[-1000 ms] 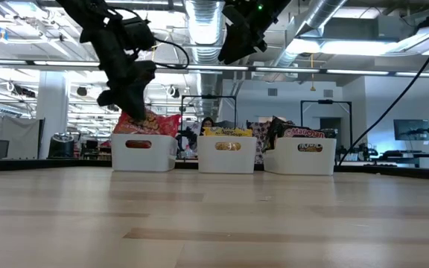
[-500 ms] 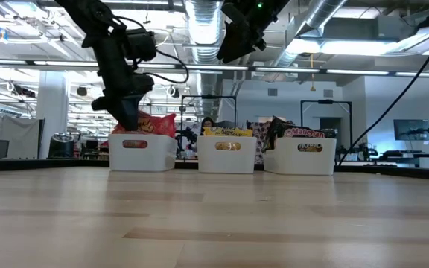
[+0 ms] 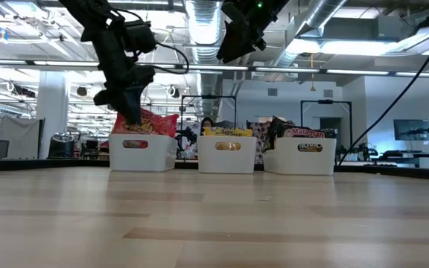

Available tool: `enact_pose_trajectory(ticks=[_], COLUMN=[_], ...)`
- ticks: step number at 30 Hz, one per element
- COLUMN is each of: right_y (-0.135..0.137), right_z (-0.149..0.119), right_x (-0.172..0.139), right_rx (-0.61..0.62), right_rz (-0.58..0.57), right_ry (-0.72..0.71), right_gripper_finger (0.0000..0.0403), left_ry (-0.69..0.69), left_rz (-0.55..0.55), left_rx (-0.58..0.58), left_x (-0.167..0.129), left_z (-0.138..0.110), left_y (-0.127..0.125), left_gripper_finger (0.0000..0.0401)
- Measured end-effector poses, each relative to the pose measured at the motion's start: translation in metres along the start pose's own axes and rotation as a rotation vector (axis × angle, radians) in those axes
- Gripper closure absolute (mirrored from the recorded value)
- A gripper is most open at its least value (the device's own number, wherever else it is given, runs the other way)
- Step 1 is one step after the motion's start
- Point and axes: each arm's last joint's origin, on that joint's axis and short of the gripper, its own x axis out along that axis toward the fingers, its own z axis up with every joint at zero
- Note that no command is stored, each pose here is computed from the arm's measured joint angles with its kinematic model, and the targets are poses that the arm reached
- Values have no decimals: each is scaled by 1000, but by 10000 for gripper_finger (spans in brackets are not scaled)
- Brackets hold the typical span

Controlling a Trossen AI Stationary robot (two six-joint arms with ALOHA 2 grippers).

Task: Sort Maruchan noodles
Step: Put the orange noodle pack into the left white bin, then put the black noodle pack into the right white bin

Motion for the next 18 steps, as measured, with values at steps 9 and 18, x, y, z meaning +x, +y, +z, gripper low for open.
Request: enact_pose_trajectory(ticks=[9,18], right_y=[5,20], right_z=[-1,-13], right_x=[-1,-5], right_rx=[-10,-65], right_rz=[13,48], right_ry=[8,130], right_gripper_finger=[216,216], left_ry=[-41,-113], left_rz=[-81,-173], left_rx=[-40,-47], left_x=[-33,-72], left_z=[8,-4], left_y=[-6,-23], left_gripper_finger=[315,315])
